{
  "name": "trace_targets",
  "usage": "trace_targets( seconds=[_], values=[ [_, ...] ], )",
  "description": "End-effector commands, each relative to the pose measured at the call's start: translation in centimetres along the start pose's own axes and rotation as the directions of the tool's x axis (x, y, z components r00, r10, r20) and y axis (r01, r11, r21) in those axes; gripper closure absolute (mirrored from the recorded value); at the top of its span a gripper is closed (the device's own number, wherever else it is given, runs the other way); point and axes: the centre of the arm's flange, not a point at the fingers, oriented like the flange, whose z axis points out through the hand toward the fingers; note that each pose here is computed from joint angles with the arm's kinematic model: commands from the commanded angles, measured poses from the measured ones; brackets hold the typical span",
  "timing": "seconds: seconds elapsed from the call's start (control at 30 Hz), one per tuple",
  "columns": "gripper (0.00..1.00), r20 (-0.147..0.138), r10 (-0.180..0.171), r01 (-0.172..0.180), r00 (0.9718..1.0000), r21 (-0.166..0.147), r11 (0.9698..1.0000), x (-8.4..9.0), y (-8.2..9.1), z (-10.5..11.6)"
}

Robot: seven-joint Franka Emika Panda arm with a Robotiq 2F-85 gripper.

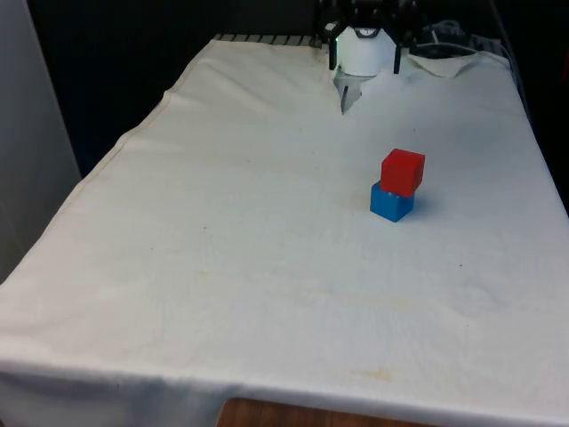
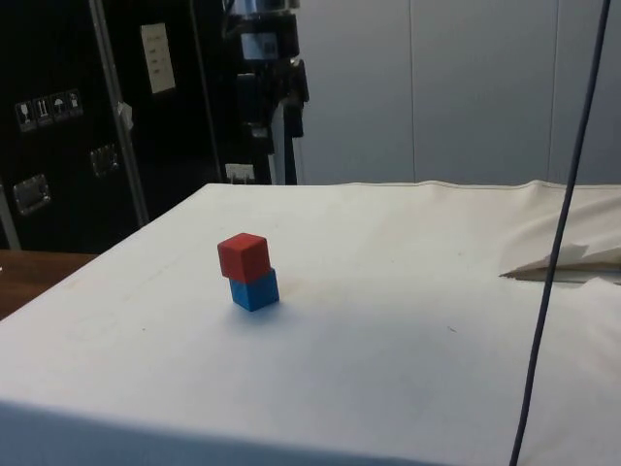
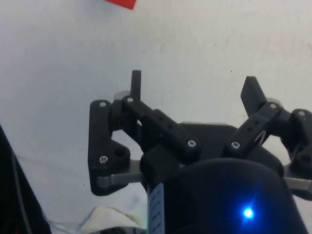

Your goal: Stack the two cubes.

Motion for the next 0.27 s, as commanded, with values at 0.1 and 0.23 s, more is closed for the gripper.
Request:
trace_targets(
  seconds=[0.1, 0.23],
  values=[
    [0.0, -0.008, -0.013, 0.013, 0.9999, 0.001, 0.9999, -1.1, 1.1, -0.4],
    [0.0, -0.007, -0.02, 0.02, 0.9998, 0.001, 0.9998, -1.8, 1.8, -0.5]
  ],
)
